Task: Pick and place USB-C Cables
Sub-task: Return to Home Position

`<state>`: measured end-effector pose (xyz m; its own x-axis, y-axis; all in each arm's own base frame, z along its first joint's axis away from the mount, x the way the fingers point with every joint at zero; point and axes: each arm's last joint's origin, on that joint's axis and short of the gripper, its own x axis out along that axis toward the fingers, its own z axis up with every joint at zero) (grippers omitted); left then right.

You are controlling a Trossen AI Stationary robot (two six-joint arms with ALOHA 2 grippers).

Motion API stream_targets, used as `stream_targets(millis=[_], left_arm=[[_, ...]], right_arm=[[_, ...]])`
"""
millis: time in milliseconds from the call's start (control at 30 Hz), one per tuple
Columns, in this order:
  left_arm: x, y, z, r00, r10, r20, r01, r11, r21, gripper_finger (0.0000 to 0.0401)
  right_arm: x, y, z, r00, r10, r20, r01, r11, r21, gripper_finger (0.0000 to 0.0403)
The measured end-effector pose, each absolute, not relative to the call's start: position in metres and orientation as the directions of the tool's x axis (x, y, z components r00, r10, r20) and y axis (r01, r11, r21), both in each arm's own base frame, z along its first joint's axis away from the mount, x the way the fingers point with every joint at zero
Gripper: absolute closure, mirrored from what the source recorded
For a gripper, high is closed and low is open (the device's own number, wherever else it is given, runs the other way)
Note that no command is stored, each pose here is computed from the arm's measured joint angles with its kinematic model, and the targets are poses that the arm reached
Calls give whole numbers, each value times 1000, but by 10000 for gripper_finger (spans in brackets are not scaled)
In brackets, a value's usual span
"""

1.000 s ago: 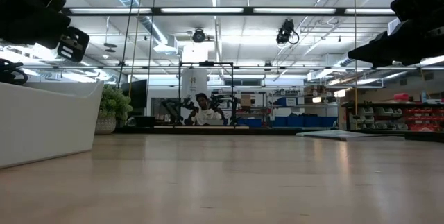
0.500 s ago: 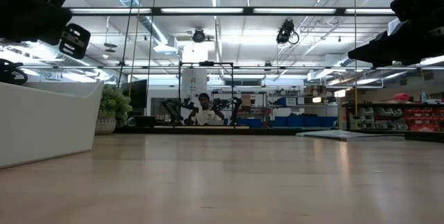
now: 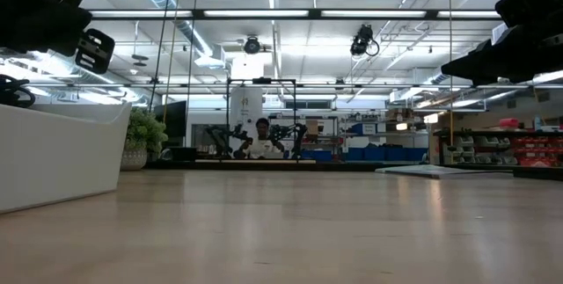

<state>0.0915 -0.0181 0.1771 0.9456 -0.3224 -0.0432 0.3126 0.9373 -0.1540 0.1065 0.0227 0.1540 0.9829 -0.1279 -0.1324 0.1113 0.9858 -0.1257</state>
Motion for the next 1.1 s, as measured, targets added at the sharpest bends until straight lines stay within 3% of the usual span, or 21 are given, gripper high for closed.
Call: stream_targets(millis=[1100], left_arm=[[91,-18,178,946,-322,-38,313,937,-153,376]], right_arm=[[107,23,154,983,-128,-132,111,986,-126,306]])
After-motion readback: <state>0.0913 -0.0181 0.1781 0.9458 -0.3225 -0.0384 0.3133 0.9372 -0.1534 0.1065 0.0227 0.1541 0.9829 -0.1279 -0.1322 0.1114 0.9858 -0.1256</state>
